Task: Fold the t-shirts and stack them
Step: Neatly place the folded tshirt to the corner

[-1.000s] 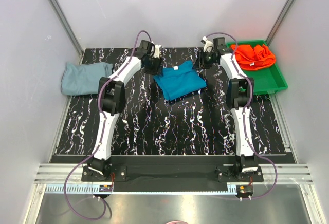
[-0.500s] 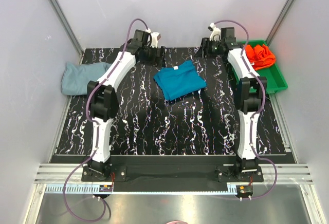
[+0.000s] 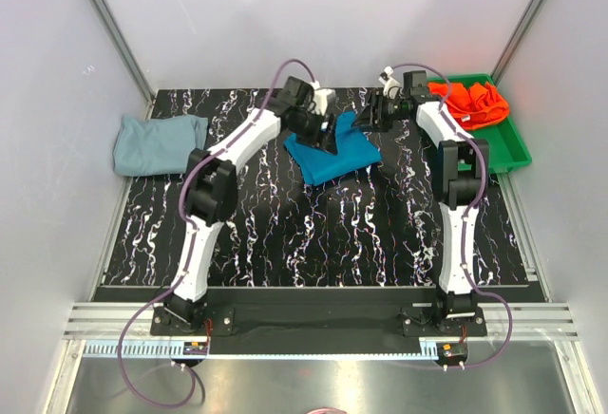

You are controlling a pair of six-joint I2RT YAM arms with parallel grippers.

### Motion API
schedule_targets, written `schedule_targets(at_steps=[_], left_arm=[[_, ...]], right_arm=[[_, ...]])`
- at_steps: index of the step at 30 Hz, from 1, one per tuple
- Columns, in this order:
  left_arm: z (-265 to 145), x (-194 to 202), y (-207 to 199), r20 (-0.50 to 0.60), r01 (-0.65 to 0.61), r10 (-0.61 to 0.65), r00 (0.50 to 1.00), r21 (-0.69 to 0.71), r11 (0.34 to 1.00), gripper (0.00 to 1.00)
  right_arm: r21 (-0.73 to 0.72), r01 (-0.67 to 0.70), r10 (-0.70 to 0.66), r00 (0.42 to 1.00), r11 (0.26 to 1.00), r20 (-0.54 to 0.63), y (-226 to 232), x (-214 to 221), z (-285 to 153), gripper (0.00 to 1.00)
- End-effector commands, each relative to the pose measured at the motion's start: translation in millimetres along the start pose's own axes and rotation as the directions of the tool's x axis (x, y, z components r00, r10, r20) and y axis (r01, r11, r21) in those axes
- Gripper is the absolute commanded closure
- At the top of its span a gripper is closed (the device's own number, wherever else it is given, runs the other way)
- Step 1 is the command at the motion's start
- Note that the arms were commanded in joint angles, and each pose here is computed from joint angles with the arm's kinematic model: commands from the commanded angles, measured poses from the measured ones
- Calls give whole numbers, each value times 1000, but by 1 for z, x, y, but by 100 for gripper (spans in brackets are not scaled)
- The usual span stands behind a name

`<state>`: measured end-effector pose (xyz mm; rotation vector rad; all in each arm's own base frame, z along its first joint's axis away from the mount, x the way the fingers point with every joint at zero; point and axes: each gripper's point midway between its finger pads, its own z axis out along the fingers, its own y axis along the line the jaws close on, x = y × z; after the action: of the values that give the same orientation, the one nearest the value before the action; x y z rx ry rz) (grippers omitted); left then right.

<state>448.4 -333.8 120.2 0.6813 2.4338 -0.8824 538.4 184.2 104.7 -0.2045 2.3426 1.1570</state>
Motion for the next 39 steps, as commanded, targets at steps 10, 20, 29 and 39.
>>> schedule_targets(at_steps=[10, 20, 29, 39], left_arm=[[45, 49, -10, -132, 85, -72, 989, 94, 992, 30], [57, 71, -3, -188, 140, -122, 974, 81, 987, 30], [51, 94, -2, -241, 112, -98, 965, 42, 993, 29], [-11, 11, 12, -34, -87, 83, 996, -168, 982, 11]], right_arm=[[-90, -8, 14, 998, 996, 57, -11, -30, 31, 46], [-101, -25, 37, 992, 995, 119, -34, -52, 62, 44], [-123, 4, 28, 966, 992, 255, -24, -97, 64, 40], [21, 184, -186, 974, 983, 130, -6, -67, 7, 37]])
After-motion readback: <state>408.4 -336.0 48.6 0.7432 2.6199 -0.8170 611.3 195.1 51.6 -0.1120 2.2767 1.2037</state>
